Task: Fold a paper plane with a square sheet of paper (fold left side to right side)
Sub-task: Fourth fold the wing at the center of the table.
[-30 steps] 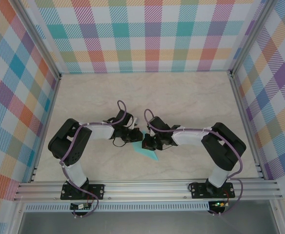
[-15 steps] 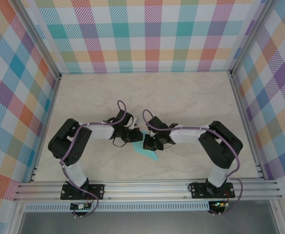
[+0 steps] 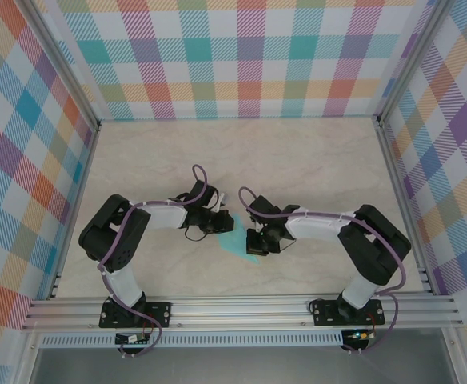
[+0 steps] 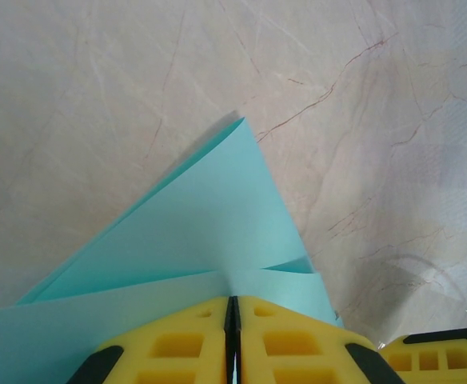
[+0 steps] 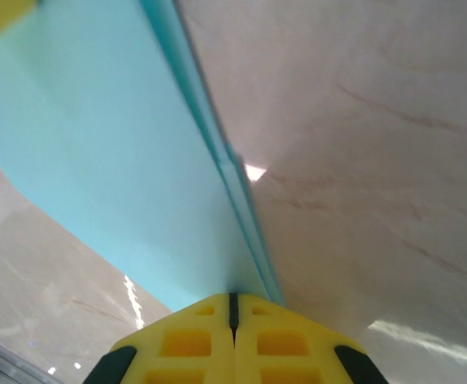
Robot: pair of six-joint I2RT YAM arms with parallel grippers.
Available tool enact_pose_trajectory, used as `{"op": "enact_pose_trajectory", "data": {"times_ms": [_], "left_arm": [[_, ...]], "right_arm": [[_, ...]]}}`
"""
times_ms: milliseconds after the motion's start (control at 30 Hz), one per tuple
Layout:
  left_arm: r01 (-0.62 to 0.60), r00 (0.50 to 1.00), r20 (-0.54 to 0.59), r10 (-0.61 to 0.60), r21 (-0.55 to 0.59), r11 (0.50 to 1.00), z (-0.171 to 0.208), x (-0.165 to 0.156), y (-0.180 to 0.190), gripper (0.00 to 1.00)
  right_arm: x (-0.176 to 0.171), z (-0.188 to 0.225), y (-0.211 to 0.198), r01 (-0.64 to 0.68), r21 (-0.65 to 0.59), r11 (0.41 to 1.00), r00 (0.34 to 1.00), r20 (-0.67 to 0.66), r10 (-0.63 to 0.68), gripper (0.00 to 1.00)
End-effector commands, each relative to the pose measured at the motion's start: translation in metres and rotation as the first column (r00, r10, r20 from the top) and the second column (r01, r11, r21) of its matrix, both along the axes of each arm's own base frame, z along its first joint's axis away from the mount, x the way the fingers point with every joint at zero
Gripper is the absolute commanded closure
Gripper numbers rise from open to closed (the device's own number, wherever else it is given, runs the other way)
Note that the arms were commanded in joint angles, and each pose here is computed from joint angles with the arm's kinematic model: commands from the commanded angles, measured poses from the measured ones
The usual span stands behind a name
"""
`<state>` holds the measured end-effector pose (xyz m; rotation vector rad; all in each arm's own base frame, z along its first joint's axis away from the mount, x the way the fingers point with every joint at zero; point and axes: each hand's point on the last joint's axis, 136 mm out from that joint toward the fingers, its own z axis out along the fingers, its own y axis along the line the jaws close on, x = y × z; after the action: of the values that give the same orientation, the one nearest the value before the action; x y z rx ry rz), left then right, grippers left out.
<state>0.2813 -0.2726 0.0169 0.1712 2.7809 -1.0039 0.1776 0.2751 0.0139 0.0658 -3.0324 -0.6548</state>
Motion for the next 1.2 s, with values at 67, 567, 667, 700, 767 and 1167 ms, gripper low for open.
{"op": "enact_pose_trajectory", "data": {"times_ms": [67, 567, 667, 700, 767, 1167], "left_arm": [[-0.034, 0.998, -0.046, 0.041, 0.131, 0.991, -0.029, -0.008, 0.027, 0.89], [-0.039, 0.998, -0.041, 0.043, 0.108, 0.993, -0.022, -0.006, 0.023, 0.89], [-0.036, 0.998, -0.042, 0.041, 0.106, 0.994, -0.021, -0.006, 0.022, 0.89], [-0.039, 0.998, -0.04, 0.043, 0.106, 0.994, -0.02, -0.004, 0.022, 0.89], [-0.038, 0.998, -0.038, 0.042, 0.106, 0.994, -0.02, -0.004, 0.022, 0.89], [-0.038, 0.998, -0.042, 0.043, 0.117, 0.992, -0.022, -0.006, 0.024, 0.89]], "right_arm": [[-0.028, -0.001, -0.036, -0.038, -0.11, 0.993, 0.998, -0.051, 0.032, 0.99], [0.044, 0.03, 0.055, 0.084, 0.18, 0.98, 0.99, 0.101, -0.104, 0.99], [0.047, 0.022, 0.067, 0.092, 0.204, 0.975, 0.99, 0.084, -0.111, 0.99], [0.047, 0.02, 0.069, 0.094, 0.204, 0.974, 0.99, 0.081, -0.112, 0.99], [0.047, 0.017, 0.071, 0.092, 0.198, 0.976, 0.991, 0.083, -0.11, 0.99], [0.031, -0.011, 0.041, 0.09, 0.034, 0.995, 0.995, 0.035, -0.092, 0.99]]}}
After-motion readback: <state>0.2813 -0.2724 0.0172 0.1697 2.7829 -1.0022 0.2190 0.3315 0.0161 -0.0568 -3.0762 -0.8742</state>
